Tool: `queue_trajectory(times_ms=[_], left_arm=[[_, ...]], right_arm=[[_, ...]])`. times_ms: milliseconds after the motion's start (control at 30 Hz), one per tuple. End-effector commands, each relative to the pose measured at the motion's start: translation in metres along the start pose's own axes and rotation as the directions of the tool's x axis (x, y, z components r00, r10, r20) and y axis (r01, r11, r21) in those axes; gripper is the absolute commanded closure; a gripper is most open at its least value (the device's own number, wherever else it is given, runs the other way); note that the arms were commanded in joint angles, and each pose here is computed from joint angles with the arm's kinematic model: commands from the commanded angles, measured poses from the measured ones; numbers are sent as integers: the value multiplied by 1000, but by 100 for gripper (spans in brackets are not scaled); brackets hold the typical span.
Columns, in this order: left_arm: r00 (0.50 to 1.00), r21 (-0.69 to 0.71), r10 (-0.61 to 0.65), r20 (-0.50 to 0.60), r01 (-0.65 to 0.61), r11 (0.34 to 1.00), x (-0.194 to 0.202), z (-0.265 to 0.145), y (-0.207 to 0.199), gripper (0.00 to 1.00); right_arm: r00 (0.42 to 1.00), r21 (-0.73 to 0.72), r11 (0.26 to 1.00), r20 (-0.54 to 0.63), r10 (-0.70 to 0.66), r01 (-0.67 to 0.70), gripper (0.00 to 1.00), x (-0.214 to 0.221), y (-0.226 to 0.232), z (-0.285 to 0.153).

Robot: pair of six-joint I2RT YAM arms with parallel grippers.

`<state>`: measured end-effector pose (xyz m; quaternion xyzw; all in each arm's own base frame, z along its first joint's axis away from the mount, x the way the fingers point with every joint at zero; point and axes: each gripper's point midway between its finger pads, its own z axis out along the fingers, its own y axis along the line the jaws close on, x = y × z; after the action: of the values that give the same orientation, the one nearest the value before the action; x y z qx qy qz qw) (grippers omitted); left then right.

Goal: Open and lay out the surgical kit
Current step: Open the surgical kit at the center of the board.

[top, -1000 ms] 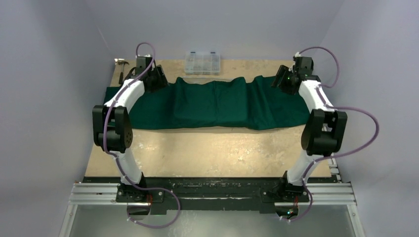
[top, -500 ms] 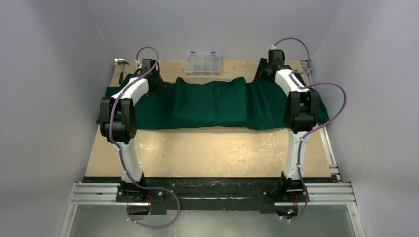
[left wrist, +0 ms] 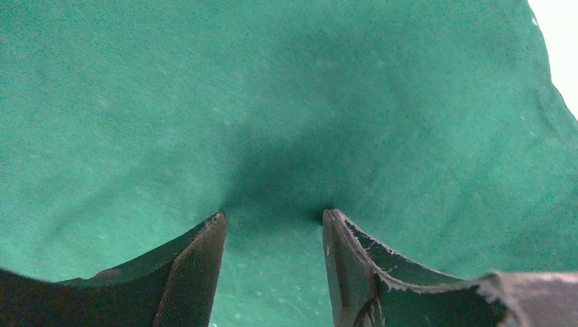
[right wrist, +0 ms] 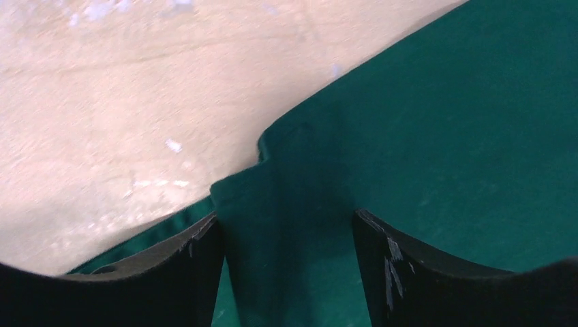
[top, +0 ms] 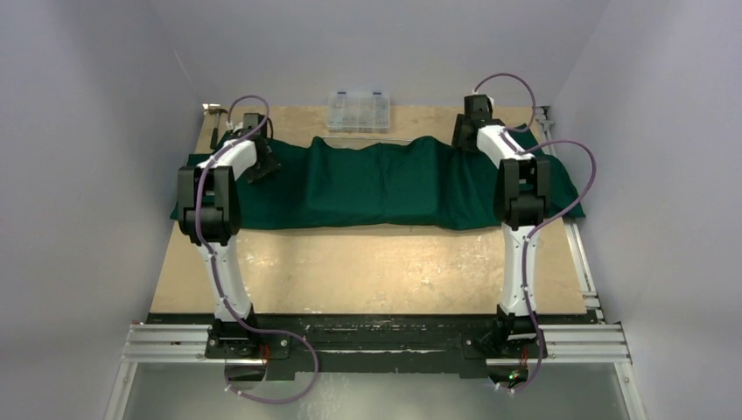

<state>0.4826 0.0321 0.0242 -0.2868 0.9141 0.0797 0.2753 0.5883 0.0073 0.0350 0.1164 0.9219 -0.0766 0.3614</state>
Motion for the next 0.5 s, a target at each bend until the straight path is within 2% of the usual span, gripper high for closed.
queue_trajectory(times_ms=[0,167,233,400,467], left_arm=[[997,-96,-74,25,76,992,-17,13,28,47],[998,-154,-67,0,66,986,-10,29,40,47],[998,-160,-61,-7,59,985,-9,33,41,47],[998,-164,-58,-20,54,985,-6,42,40,48],[998,-170,-57,-27,51,984,-4,44,41,48]], right_arm=[[999,181,983,-5,41,-40,30,-10,-50,2],[996,243,968,-45,75,-62,30,-4,-88,8],[992,178,977,-22,127,-122,30,-11,-80,9],[987,49,986,39,157,-159,31,-41,-59,8],[978,13,980,67,196,-198,26,-58,-54,7]])
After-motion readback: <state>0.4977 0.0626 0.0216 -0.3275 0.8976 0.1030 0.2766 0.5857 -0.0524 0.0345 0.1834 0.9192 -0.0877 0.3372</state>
